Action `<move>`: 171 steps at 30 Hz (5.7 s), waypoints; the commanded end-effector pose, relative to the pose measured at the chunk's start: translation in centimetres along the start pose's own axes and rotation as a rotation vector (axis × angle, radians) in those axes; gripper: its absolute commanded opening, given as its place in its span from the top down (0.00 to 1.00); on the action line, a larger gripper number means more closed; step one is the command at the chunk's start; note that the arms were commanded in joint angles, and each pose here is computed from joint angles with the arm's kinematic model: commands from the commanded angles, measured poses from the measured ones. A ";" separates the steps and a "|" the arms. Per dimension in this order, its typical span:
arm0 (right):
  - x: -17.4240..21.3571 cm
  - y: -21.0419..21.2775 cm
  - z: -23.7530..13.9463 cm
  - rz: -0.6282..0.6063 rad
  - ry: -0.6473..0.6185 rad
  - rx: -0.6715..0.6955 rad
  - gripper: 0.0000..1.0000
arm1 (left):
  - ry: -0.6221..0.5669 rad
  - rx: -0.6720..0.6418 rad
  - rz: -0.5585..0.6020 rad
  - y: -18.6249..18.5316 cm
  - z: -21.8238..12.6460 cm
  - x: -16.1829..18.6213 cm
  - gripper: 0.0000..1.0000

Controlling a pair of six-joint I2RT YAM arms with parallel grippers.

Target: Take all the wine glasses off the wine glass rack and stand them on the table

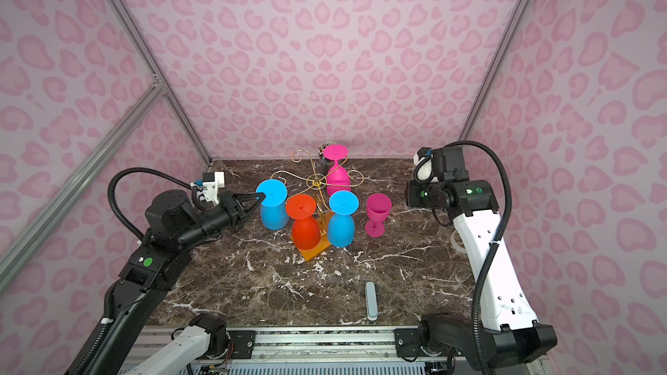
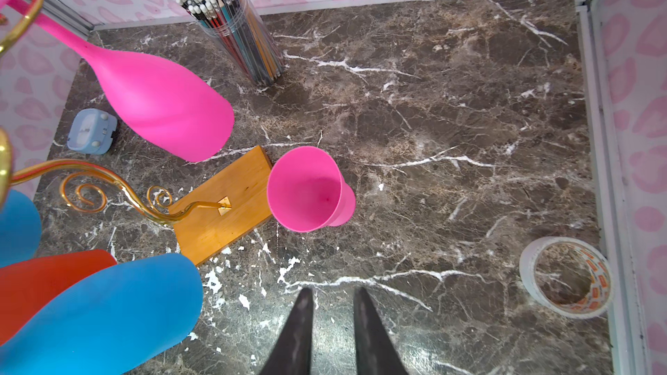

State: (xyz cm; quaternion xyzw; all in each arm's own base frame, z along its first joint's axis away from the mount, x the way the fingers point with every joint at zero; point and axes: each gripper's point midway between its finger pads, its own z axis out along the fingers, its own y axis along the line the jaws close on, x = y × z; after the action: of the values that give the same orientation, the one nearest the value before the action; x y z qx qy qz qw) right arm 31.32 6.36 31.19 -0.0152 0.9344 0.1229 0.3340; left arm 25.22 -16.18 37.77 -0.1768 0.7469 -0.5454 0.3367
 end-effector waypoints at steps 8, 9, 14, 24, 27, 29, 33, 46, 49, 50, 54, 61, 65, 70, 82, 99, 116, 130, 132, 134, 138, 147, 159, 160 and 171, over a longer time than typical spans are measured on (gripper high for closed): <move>-3.0 4.3 -2.8 0.009 -0.069 -0.235 0.77 | -0.185 -0.019 0.450 -5.8 -4.6 -3.2 0.96; -3.5 4.9 -3.3 0.009 -0.083 -0.266 0.77 | -0.188 -0.014 0.517 -6.5 -4.7 -3.4 0.97; -6.6 8.3 -6.6 0.018 -0.181 -0.440 0.78 | -0.200 0.086 0.771 -10.9 -4.4 -4.0 0.96; -9.7 13.0 -12.7 0.021 -0.295 -0.724 0.77 | -0.068 0.333 1.203 -18.3 1.5 0.6 0.96; -9.9 13.6 -13.6 0.025 -0.303 -0.762 0.77 | -0.033 0.384 1.315 -19.0 3.5 2.8 0.96; -9.8 14.0 -14.1 0.028 -0.298 -0.795 0.75 | -0.022 0.413 1.395 -19.1 4.5 4.2 0.97; -9.0 14.5 -14.5 0.032 -0.284 -0.854 0.72 | -0.007 0.431 1.560 -18.8 6.4 6.7 0.96; -5.9 15.3 -13.3 0.034 -0.207 -0.885 0.69 | 0.025 0.449 1.894 -17.4 10.5 11.9 0.96; -5.3 15.7 -12.8 0.023 -0.190 -0.876 0.69 | 0.041 0.446 1.926 -17.1 11.4 12.9 0.96; -5.1 15.8 -12.6 0.022 -0.181 -0.875 0.69 | 0.042 0.450 1.934 -17.1 11.5 13.2 0.96; -4.7 16.1 -12.2 0.015 -0.167 -0.879 0.69 | 0.058 0.449 1.965 -16.6 12.4 14.2 0.96; -3.9 15.2 -10.4 0.024 -0.136 -0.813 0.69 | 0.063 0.437 2.001 -16.2 12.8 15.0 0.96; -3.7 15.1 -10.2 0.027 -0.128 -0.810 0.69 | 0.059 0.435 2.013 -16.2 13.0 15.1 0.96; -3.7 15.1 -10.1 0.027 -0.127 -0.813 0.70 | 0.064 0.436 2.031 -16.1 13.3 15.5 0.96; -3.4 14.9 -9.3 0.043 -0.112 -0.795 0.82 | 0.061 0.444 2.055 -16.1 13.6 16.1 0.96; -4.8 11.7 -9.9 0.001 -0.244 -0.588 1.00 | 0.003 0.343 1.746 -17.2 12.5 13.7 0.24; -3.5 2.4 -10.0 -0.502 -0.551 0.071 1.00 | 0.274 0.434 0.652 -18.3 12.7 5.9 0.24; -0.5 5.1 -8.8 -0.850 -0.574 0.117 1.00 | 0.418 0.392 0.561 -16.1 15.8 8.7 0.26; -0.3 5.4 -8.9 -0.870 -0.590 0.120 1.00 | 0.437 0.387 0.560 -15.7 16.1 9.2 0.28; -0.2 5.5 -9.1 -0.887 -0.600 0.137 1.00 | 0.450 0.388 0.568 -15.6 16.2 9.7 0.30; 0.1 5.7 -9.4 -0.935 -0.596 0.159 1.00 | 0.467 0.381 0.584 -15.4 16.4 10.5 0.33; 0.7 5.8 -9.7 -1.012 -0.578 0.206 1.00 | 0.498 0.396 0.594 -15.5 16.7 11.7 0.44; 0.6 5.8 -9.8 -1.099 -0.581 0.272 1.00 | 0.528 0.393 0.598 -15.1 17.0 12.5 0.63; 0.7 5.8 -9.8 -1.103 -0.579 0.275 1.00 | 0.526 0.393 0.601 -15.1 17.0 12.5 0.68; 0.6 5.9 -10.6 -1.115 -0.592 0.292 1.00 | 0.542 0.384 0.588 -14.7 17.3 12.8 0.97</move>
State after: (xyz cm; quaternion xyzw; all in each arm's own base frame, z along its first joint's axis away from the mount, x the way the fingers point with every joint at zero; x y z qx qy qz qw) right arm 23.70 9.78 39.23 -0.4304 0.6637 -0.1970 0.5792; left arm 27.08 -41.11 43.65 0.2493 0.7242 -0.5689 0.2996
